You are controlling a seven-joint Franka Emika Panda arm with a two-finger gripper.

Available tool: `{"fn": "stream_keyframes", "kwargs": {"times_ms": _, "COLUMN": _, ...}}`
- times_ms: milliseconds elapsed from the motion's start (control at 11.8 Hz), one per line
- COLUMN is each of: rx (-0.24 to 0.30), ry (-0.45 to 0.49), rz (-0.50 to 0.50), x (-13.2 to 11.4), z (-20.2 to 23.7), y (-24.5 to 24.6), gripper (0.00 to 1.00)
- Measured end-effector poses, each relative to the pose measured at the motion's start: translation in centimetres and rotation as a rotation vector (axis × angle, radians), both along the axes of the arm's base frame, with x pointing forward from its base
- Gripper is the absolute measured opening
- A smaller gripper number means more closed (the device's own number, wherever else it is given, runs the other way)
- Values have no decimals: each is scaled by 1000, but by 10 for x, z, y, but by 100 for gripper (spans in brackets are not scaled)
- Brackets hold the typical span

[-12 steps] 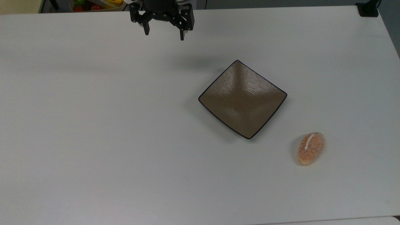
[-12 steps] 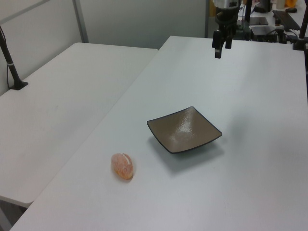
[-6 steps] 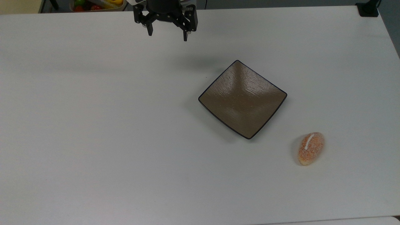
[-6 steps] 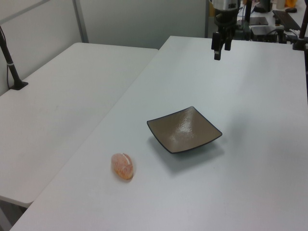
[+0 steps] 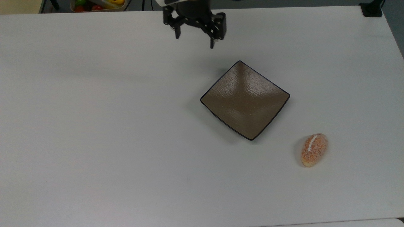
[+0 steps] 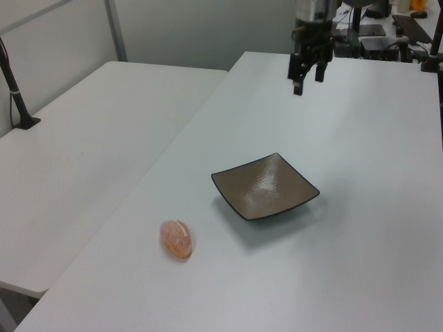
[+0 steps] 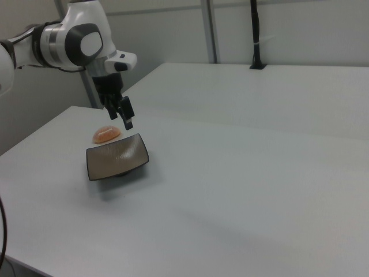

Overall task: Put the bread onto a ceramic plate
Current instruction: 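Move the open gripper past the plate to above the bread roll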

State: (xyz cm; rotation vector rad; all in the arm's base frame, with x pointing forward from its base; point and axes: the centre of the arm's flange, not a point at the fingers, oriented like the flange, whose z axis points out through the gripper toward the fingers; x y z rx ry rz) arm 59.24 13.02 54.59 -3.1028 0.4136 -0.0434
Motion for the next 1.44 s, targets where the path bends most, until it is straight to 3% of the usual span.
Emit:
{"fn": "stream_keyframes", "kwargs": {"times_ms": 170, "rx": 9, "ry": -18, "rz": -42, "x": 15, "z": -17, "y": 45, "gripper": 100}}
{"fn": "stream_keyframes", "kwargs": {"times_ms": 509, "rx": 90, "ry": -148, "rz": -152, "x": 37, "z": -43, "y": 147, "gripper": 100}}
{"fn": "stream_keyframes", "kwargs": {"times_ms": 848, "rx": 163, "ry": -227, "rz": -176, "x": 56, "z": -83, "y": 227, "gripper": 100}}
{"fn": "stream_keyframes", "kwargs": {"times_ms": 1102, "rx": 219, "ry": -307, "rz": -210, "x": 69, "z": -130, "y": 259, "gripper": 100}}
{"fn": "stream_keyframes", "kwargs": {"times_ms": 1441, "rx": 241, "ry": -370, "rz": -235, "x": 84, "z": -174, "y": 278, "gripper": 100}}
